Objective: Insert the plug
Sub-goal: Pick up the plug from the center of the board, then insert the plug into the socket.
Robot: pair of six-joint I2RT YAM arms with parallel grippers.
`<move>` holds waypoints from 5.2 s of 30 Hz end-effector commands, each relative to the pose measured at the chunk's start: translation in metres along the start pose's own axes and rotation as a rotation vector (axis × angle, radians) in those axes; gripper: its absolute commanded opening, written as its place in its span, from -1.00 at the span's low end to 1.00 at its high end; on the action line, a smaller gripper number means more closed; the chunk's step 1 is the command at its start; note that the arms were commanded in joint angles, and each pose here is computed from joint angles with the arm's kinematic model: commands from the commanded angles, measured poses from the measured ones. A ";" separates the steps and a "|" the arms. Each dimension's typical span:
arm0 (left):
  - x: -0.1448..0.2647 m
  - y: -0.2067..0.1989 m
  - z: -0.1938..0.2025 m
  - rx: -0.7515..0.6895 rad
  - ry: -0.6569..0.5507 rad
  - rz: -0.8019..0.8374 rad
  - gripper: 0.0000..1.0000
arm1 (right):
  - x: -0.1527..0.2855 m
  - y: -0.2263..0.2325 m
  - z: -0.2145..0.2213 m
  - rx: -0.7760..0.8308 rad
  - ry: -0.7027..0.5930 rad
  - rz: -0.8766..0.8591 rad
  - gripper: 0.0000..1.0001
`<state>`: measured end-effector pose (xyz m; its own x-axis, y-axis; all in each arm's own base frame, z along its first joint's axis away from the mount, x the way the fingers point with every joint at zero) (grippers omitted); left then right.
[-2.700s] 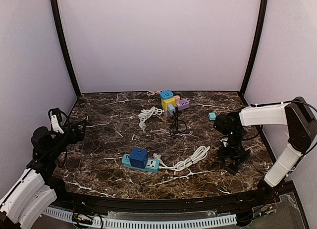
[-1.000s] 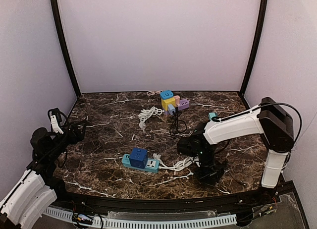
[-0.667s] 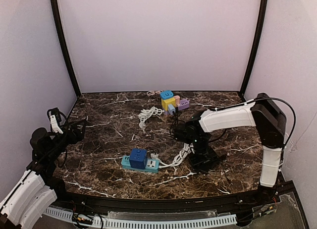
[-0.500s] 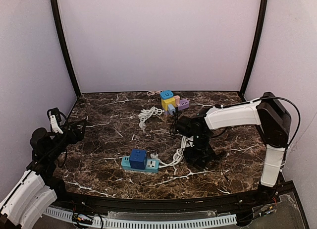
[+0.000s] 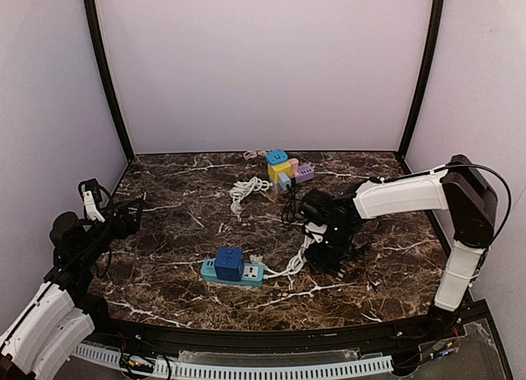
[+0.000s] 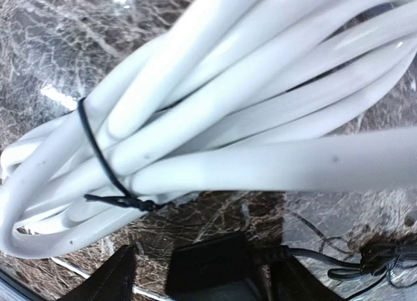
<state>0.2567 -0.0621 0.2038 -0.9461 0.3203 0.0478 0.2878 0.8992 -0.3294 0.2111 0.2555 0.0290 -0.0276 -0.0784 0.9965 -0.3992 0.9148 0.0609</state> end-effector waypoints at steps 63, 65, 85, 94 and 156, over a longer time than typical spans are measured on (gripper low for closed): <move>-0.050 -0.219 -0.105 -0.175 0.258 0.769 0.47 | 0.246 0.250 -0.139 0.415 -1.469 -0.135 -1.00; -0.049 -0.220 -0.101 -0.190 0.269 0.782 0.44 | 0.248 0.244 -0.139 0.392 -1.473 -0.152 -1.00; -0.059 -0.214 -0.037 -0.346 0.439 0.718 0.19 | 0.259 0.237 -0.136 0.376 -1.498 -0.106 -1.00; -0.050 -0.223 -0.014 -0.325 0.540 0.791 -0.02 | 0.258 0.238 -0.138 0.387 -1.505 -0.079 -1.00; -0.046 -0.233 0.089 -0.929 0.801 1.207 -0.99 | 0.178 0.130 -0.026 0.539 -0.973 -0.430 0.97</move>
<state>0.2407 -0.3219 0.1695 0.0454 0.6568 0.7527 0.9814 -0.1701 0.0892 0.1732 0.3575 0.2079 -0.4037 -0.7979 0.4476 -0.8607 0.4971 0.1098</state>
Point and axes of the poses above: each gripper's point midway between its finger pads, its own x axis back along the fingers, its own y axis along the line the jaws close on, z = x × y, the point moved 1 cm from there along x, back along the fingers, and after that the axes turned 6 degrees about -x, right-handed, at the moved point
